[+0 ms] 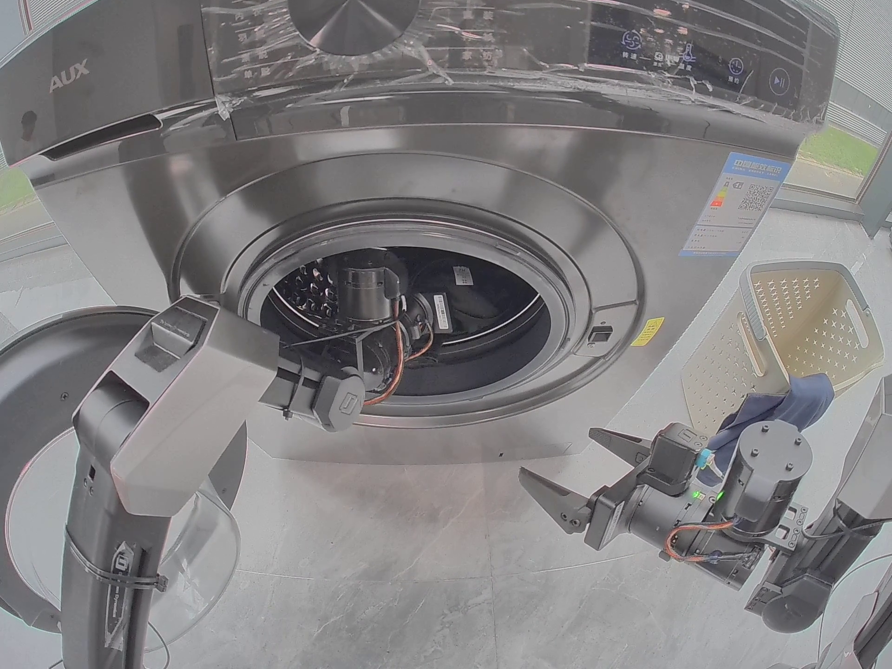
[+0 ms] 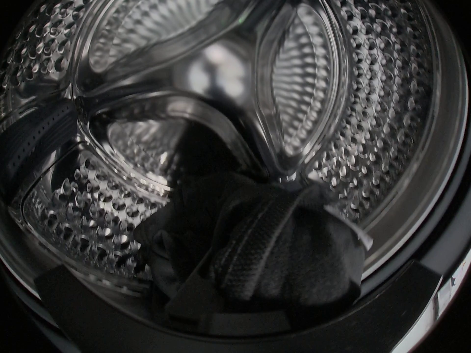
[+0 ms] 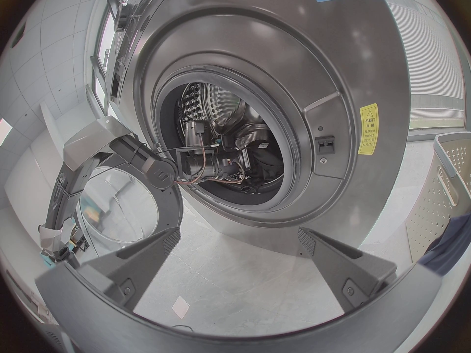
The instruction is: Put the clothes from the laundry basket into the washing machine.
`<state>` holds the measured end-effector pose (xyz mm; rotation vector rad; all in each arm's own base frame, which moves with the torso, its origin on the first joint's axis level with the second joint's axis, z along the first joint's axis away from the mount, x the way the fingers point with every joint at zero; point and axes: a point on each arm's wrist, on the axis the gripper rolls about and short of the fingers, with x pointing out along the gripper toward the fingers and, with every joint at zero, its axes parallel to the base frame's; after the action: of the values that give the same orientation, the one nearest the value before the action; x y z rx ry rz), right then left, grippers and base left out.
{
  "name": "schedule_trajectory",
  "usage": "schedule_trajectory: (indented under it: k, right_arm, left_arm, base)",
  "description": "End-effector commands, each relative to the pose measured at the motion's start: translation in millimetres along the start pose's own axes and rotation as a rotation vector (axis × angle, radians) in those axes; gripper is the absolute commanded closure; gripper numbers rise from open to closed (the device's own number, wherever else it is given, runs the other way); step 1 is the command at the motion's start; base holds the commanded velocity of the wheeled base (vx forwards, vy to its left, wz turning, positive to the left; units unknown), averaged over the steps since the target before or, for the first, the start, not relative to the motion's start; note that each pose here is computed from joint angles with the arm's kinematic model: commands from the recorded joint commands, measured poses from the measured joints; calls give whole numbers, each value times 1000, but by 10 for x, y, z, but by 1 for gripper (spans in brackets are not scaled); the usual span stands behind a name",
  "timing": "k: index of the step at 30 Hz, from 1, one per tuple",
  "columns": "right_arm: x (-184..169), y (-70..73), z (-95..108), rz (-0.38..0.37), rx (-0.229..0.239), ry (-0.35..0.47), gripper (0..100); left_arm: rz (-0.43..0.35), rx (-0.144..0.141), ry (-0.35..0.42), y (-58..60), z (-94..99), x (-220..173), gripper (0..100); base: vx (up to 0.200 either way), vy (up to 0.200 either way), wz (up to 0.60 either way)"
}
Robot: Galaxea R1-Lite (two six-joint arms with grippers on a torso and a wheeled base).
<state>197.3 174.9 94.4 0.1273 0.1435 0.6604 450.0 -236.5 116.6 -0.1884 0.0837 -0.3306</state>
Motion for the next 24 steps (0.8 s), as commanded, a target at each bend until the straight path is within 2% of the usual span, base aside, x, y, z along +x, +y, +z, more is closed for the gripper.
schedule_trajectory:
  k: [1,4,5,12,13,17,21,23,24]
  right_arm:
    - [12,15,-11,6,0,2,0]
    - [15,16,-8,6,0,1,0]
    - [17,17,-5,6,0,-1,0]
    - [15,16,-8,6,0,1,0]
    - [15,16,-8,6,0,1,0]
    - [12,15,-11,6,0,2,0]
    - [10,15,-14,6,0,4,0]
    - [14,15,-15,6,0,4,0]
    - [11,14,-17,5,-1,5,0]
  left_arm:
    - [22,-51,-159,8,200,218,100]
    - [22,-59,-204,-3,278,249,100]
    - [22,-70,-259,-29,392,284,100]
    - [23,-73,-265,-63,399,292,100]
    - [23,-73,-268,-65,408,288,0]
    - [22,-67,-230,-95,344,241,0]
    - [26,-50,-126,-132,204,84,0]
    - [38,-27,-16,-84,42,-55,0]
    - [40,-23,4,-73,13,-85,0]
  base:
    - [0,0,0]
    - [0,0,0]
    - [0,0,0]
    - [0,0,0]
    - [0,0,0]
    - [0,0,0]
    - [0,0,0]
    - [0,0,0]
    - [0,0,0]
